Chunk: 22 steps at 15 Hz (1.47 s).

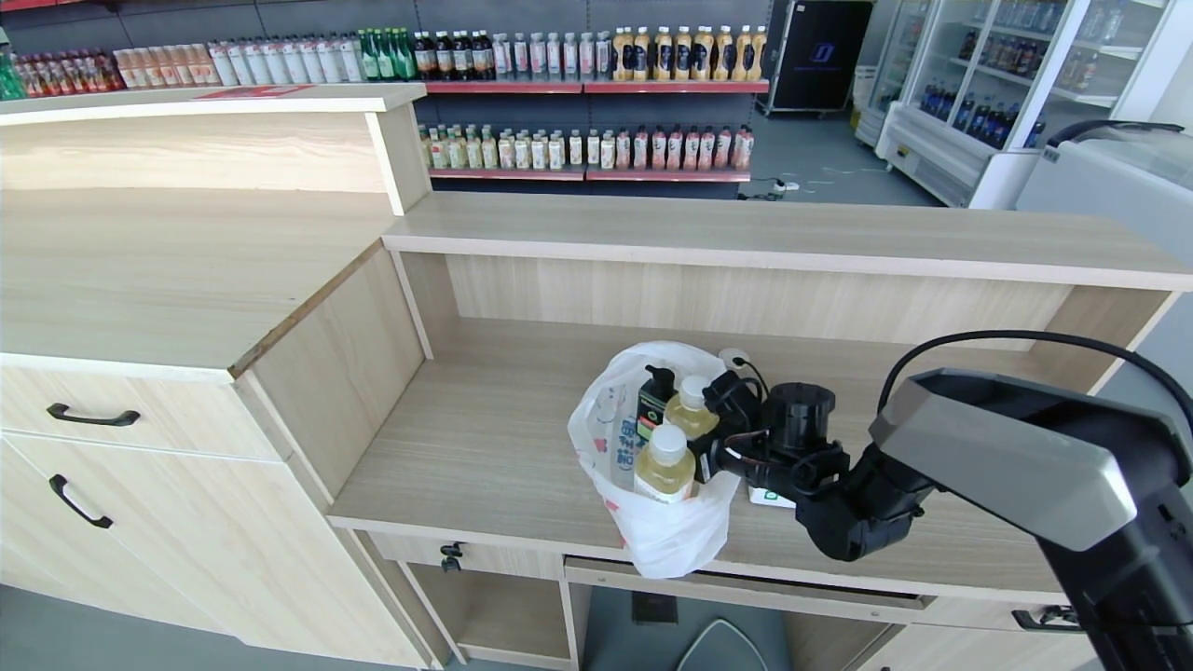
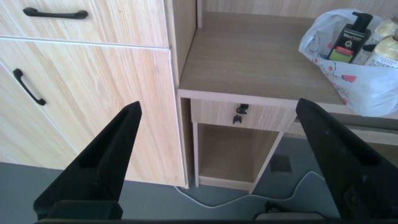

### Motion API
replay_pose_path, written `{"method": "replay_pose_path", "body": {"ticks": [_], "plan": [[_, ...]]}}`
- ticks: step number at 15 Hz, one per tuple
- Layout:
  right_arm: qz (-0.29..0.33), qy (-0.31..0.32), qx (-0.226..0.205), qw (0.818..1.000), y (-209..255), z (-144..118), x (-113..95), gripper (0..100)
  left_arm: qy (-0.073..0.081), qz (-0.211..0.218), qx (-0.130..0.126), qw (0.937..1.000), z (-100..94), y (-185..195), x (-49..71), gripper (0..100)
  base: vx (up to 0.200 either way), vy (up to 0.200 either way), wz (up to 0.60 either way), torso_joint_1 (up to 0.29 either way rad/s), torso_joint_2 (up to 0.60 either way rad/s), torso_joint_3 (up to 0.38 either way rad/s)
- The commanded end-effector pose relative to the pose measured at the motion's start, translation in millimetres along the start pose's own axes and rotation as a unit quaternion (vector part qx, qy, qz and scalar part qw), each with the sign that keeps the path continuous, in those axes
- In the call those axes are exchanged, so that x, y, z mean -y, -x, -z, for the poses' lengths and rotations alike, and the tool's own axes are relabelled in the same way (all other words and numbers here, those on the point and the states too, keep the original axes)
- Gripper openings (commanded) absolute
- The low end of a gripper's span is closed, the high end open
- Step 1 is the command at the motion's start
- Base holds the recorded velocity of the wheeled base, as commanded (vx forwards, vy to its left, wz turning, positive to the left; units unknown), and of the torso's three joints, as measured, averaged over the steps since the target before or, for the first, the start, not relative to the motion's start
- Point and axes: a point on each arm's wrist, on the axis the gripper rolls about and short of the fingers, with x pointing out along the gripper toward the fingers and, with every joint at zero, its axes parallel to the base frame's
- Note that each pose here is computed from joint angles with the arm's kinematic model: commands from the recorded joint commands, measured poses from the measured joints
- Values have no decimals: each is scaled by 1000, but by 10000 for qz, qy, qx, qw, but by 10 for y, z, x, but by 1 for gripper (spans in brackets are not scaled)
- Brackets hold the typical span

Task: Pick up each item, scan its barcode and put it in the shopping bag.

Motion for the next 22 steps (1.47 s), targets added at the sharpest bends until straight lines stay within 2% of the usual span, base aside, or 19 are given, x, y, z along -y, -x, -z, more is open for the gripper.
{"method": "replay_pose_path", "body": {"ticks": [1, 9, 17, 18, 22], "plan": [[-21, -2, -120, 9999, -17, 85, -12, 0, 0, 0, 3, 10000, 0, 0, 0, 100, 0, 0, 0, 0, 0, 0], [-59, 43, -13, 10000, -87, 35, 20, 0, 0, 0, 3, 10000, 0, 0, 0, 100, 0, 0, 0, 0, 0, 0], [-91, 25, -79, 9999, -80, 16, 29, 0, 0, 0, 3, 10000, 0, 0, 0, 100, 0, 0, 0, 0, 0, 0], [-94, 20, -94, 9999, -82, 17, 29, 100, 0, 0, 3, 10000, 0, 0, 0, 100, 0, 0, 0, 0, 0, 0], [-92, 19, -47, 9999, -64, -11, 66, 100, 0, 0, 3, 10000, 0, 0, 0, 100, 0, 0, 0, 0, 0, 0]]}}
